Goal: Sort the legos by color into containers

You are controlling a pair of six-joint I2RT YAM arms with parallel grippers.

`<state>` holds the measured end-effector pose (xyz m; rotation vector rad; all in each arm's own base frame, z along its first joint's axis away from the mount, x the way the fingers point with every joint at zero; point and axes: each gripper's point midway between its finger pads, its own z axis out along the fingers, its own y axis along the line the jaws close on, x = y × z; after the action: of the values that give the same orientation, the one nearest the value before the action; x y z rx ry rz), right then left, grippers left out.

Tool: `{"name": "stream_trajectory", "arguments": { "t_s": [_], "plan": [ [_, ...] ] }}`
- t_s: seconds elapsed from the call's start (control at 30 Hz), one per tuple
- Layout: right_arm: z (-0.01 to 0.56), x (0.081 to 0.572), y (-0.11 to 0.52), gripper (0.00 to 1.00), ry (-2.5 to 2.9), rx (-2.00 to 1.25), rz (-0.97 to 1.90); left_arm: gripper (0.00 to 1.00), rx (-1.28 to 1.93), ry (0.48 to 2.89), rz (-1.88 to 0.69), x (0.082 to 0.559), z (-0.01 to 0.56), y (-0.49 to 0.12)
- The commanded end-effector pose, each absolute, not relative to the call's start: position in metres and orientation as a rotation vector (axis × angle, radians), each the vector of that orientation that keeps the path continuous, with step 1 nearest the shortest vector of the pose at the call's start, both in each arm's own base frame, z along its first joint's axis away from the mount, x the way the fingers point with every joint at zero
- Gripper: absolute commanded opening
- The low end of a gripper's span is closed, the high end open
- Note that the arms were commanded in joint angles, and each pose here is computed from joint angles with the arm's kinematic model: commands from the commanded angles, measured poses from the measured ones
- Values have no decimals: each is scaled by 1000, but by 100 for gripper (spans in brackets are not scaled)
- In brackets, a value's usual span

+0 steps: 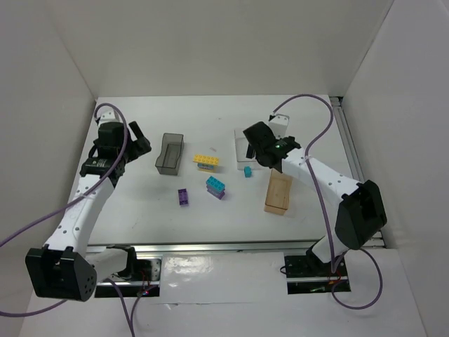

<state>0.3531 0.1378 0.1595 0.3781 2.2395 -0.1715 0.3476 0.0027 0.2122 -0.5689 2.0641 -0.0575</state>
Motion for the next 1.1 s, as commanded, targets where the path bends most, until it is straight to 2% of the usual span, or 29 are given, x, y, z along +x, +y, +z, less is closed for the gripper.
{"name": "stream_trajectory", "arguments": {
  "t_s": [0.0, 0.1, 0.37, 0.8, 0.9, 1.07],
  "plan": [
    [173, 349, 157, 100, 2211, 357, -74, 100, -528, 1989, -85, 344, 236, 1],
    [170, 348, 168, 100, 2216, 328, -12, 100, -558, 1934, -128, 338, 242, -1],
    [162, 334, 213, 100, 2241, 72, 153, 100, -400, 2082, -158, 341, 235, -17],
    [112, 333, 227, 97, 2321, -33, 133, 99, -348, 2147, -234, 346, 219, -33],
    [96, 341, 225, 93, 2349, -39, 82, 99, -340, 2159, -227, 347, 216, -32],
    [78, 355, 216, 75, 2368, 6, 76, 99, -331, 2169, -220, 345, 212, -32]
  ]
}}
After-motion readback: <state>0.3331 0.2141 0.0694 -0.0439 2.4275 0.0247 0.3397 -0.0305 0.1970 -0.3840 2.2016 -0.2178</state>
